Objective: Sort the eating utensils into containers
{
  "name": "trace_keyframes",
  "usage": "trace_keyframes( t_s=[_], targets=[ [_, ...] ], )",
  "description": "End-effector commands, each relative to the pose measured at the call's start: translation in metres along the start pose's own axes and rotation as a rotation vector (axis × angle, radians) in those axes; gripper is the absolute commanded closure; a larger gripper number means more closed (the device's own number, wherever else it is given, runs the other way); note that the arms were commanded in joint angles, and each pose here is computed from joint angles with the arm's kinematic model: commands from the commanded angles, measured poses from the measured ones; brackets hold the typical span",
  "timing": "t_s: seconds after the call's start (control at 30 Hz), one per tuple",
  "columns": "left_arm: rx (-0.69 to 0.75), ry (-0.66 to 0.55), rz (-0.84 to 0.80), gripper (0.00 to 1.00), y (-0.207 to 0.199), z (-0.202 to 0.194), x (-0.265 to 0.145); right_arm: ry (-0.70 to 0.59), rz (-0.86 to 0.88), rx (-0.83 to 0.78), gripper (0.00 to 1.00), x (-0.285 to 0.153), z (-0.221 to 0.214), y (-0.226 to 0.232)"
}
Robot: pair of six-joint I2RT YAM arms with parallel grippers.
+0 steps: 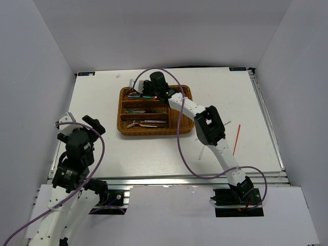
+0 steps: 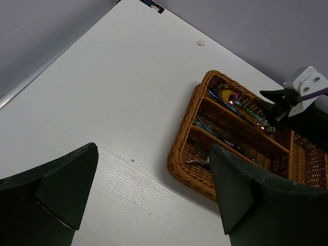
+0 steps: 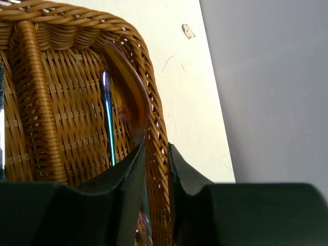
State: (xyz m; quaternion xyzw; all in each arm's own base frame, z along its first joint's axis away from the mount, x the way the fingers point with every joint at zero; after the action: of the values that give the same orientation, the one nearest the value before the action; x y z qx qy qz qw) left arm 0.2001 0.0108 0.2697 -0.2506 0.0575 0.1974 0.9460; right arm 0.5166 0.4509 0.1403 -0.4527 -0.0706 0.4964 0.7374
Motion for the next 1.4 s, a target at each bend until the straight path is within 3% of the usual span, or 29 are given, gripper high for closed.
trace_keyframes(
  t_s=[0.0,0.27,0.33,0.43,0.47,0.5,0.57,0.6,0.8,0.9,1.03,1.13,1.2,1.37],
  targets=[
    [0.000,-0.003,-0.015,0.02,-0.001,0.001,-0.001,-0.071,-0.068,-0.007,0.67,-0.016,0.026,-0.026],
    [0.002,-0.005,0.001,0.02,0.001,0.000,0.001,-0.129,-0.181,0.107,0.46,-0.046,0.063,-0.062],
    [0.001,-0.008,0.008,0.02,0.001,0.001,0.001,-0.098,-0.274,0.243,0.12,-0.059,0.068,-0.080],
    [0.003,-0.010,0.022,0.02,0.003,0.001,0.002,-0.007,-0.461,0.439,0.11,-0.096,0.074,-0.109],
    [0.007,-0.006,0.029,0.02,0.003,0.000,0.003,-0.023,-0.522,0.572,0.11,-0.120,0.087,-0.121],
    [0.011,-0.005,0.036,0.02,0.004,-0.001,0.004,0.070,-0.552,0.654,0.11,-0.129,0.069,-0.108],
    [0.019,0.001,0.048,0.02,0.004,-0.002,0.006,0.094,-0.644,0.845,0.11,-0.166,0.073,-0.112],
    [0.020,0.004,0.050,0.02,0.004,-0.003,0.007,0.143,-0.715,0.917,0.11,-0.181,0.064,-0.107],
    [0.034,0.016,0.074,0.02,0.006,-0.007,0.011,0.270,-0.710,1.176,0.11,-0.252,0.041,-0.024],
    [0.037,0.020,0.085,0.02,0.007,-0.008,0.012,0.302,-0.701,1.259,0.11,-0.289,0.028,0.025],
    [0.032,0.019,0.078,0.02,0.006,-0.008,0.013,0.178,-0.691,1.310,0.11,-0.336,0.024,0.071],
    [0.030,0.020,0.068,0.02,0.005,-0.008,0.012,0.223,-0.685,1.356,0.11,-0.356,0.009,0.107],
    [0.024,0.016,0.062,0.02,0.005,-0.006,0.010,0.339,-0.688,1.361,0.11,-0.368,-0.006,0.128],
    [0.000,-0.010,0.046,0.02,0.005,0.000,0.005,0.494,-0.729,1.354,0.11,-0.391,-0.016,0.138]
  ],
)
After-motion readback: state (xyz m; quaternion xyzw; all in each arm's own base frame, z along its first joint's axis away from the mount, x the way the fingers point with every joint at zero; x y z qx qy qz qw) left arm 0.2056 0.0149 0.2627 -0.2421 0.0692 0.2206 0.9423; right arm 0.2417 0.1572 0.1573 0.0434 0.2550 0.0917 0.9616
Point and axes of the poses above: each gripper's point midway between its finger pads, its own x axis out along the fingers, its own y axis along the line the jaws close on, z = x × y, the point moved 3 cm from there along -x, back along the fingers, and after that the axes turned 7 degrees about -x, right-handed, at the moved point
